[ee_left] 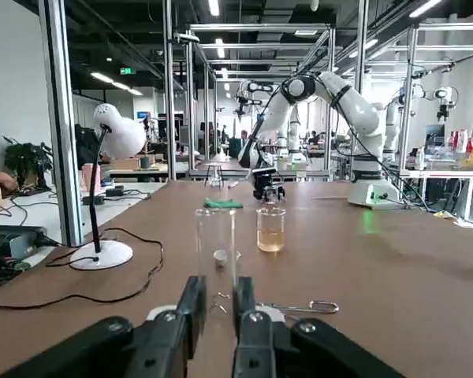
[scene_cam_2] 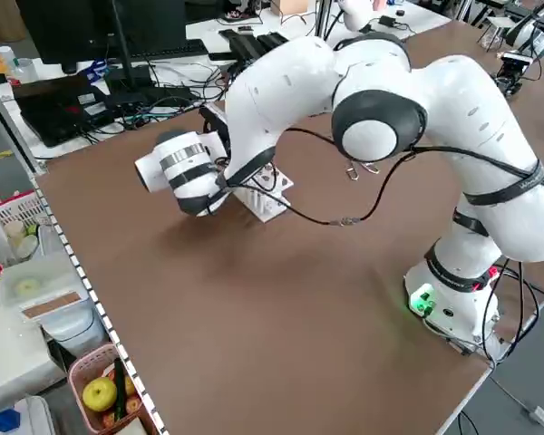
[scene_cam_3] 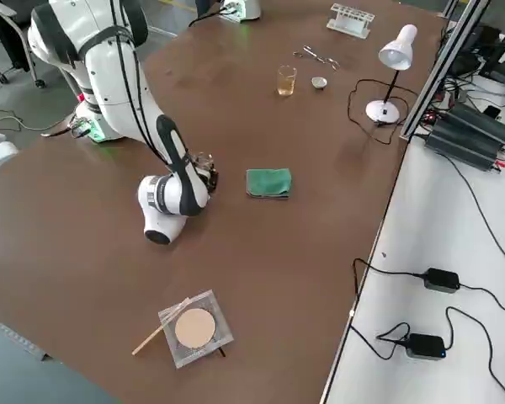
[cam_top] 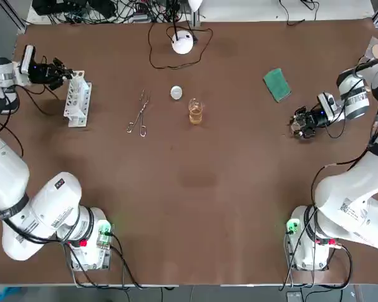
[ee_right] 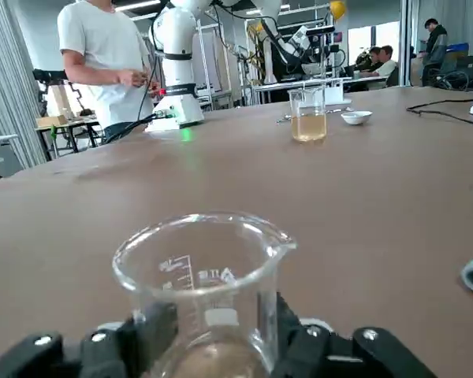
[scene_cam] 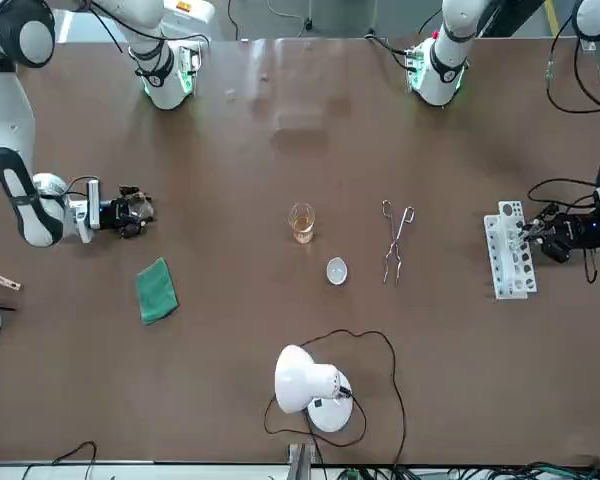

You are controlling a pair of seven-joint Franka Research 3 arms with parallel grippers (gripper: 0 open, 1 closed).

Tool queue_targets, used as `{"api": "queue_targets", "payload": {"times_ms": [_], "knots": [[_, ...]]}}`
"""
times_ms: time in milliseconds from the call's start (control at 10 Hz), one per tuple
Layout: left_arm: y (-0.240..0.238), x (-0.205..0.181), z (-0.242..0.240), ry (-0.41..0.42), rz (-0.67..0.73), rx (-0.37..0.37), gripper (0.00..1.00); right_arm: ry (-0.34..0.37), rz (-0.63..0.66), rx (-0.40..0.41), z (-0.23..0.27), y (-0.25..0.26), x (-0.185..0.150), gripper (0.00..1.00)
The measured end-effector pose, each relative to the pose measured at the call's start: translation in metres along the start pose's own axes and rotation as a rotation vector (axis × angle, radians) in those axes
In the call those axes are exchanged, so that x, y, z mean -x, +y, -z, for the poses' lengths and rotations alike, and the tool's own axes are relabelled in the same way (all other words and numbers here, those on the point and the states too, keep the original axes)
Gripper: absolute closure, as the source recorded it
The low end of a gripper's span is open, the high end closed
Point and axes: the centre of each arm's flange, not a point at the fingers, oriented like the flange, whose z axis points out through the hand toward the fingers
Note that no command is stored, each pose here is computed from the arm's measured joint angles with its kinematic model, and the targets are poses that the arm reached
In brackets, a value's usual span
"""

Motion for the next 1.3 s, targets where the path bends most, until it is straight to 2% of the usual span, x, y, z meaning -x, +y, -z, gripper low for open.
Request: {"api": "queue_targets", "payload": {"times_ms": [400, 600, 1000, 1300], "knots": [[-0.002, -0.010, -0.004, 0.002, -0.009, 0.011, 0.79, 0.004, 0.001, -0.005, -0.003, 0.002, -0.001, 0.52], [-0.004, -0.020, -0.005, 0.005, -0.025, 0.015, 0.79, 0.020, 0.002, 0.000, -0.005, 0.003, -0.003, 0.61], [-0.012, -0.040, -0.008, -0.012, -0.064, 0.018, 0.79, 0.054, -0.017, -0.002, -0.014, 0.009, -0.009, 0.61], [-0.022, -0.058, -0.027, -0.026, -0.024, 0.045, 0.79, 0.080, -0.032, -0.005, -0.032, 0.023, -0.017, 0.61]]}}
